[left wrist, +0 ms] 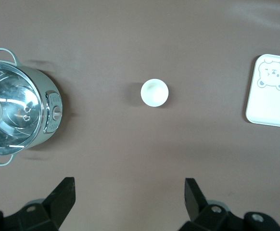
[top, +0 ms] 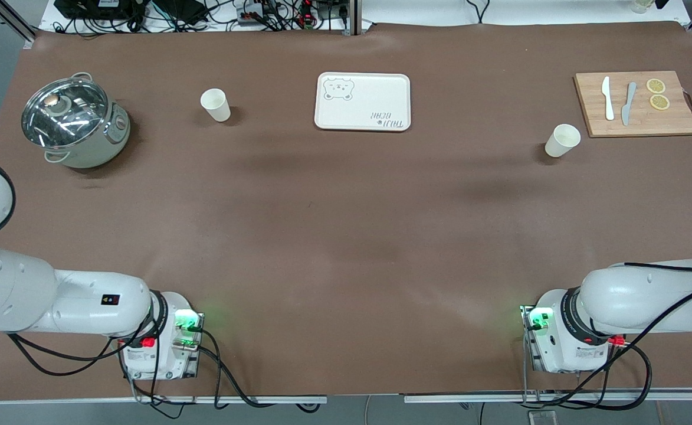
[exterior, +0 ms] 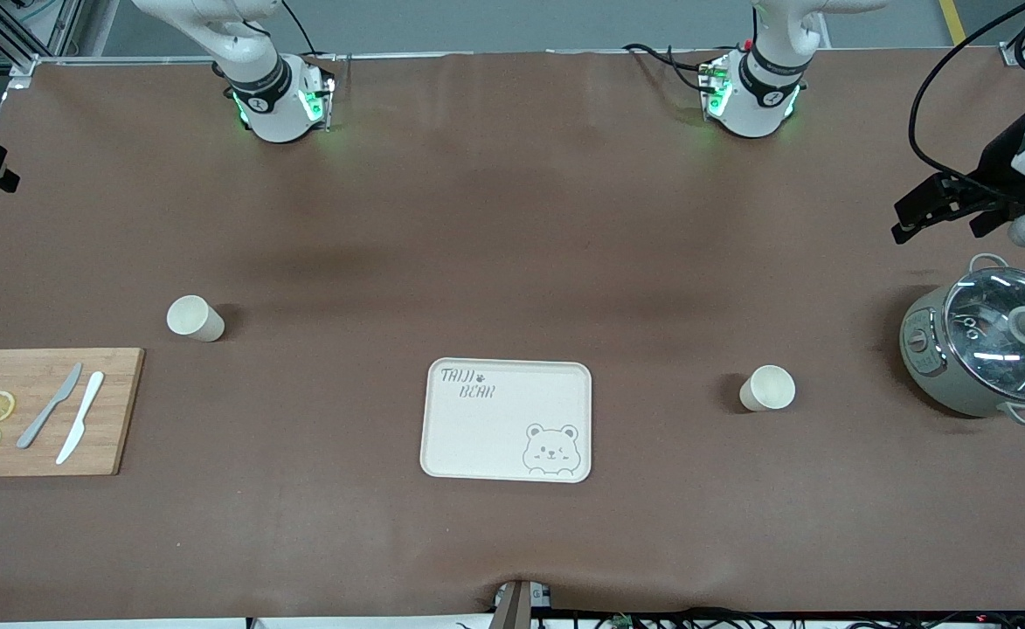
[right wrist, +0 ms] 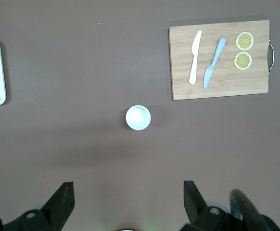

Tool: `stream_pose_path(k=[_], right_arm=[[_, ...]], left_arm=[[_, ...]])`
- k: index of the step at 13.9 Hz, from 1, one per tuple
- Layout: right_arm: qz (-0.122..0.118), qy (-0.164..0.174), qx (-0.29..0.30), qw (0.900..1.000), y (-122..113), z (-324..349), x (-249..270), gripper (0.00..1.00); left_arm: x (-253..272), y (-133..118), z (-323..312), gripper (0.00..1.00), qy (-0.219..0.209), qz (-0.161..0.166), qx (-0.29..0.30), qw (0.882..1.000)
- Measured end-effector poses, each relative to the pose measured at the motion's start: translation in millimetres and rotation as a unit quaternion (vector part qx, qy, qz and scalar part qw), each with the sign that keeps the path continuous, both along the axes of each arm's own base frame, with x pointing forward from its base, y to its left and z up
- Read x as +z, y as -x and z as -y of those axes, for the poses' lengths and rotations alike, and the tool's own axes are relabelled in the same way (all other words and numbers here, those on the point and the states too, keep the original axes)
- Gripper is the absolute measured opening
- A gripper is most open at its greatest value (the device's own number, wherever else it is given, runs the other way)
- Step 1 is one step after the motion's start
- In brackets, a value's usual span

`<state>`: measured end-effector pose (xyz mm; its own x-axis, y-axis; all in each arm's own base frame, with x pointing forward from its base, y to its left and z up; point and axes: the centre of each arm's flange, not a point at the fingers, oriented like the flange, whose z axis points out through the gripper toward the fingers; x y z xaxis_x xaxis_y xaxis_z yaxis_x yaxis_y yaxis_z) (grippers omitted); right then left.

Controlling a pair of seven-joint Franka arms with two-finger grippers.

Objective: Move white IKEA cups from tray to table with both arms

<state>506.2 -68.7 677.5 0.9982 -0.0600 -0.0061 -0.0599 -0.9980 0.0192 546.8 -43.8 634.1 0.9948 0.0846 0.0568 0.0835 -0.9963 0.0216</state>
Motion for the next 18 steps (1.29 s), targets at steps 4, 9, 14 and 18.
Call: stream_pose_path(k=[4, 9, 14, 18], right_arm=[[0.001, 0.000, 0.000, 1.000, -0.1, 0.0, 0.3, 1.00], [0.001, 0.000, 0.000, 1.000, -0.1, 0.0, 0.3, 1.00], [0.001, 0.000, 0.000, 1.000, -0.1, 0.1, 0.4, 1.00], [0.001, 0.000, 0.000, 1.000, -0.1, 0.0, 0.4, 1.00]], left_arm=[[-0.4, -0.2, 0.2, 1.00, 0.000, 0.000, 0.000, 1.000], [-0.1, -0.3, 0.3, 1.00, 0.001, 0.000, 0.000, 1.000], [0.5, -0.7, 0.6, 1.00, 0.004, 0.001, 0.050, 0.999], [3.9, -0.8, 1.7, 1.00, 0.006, 0.005, 0.071, 0.997]])
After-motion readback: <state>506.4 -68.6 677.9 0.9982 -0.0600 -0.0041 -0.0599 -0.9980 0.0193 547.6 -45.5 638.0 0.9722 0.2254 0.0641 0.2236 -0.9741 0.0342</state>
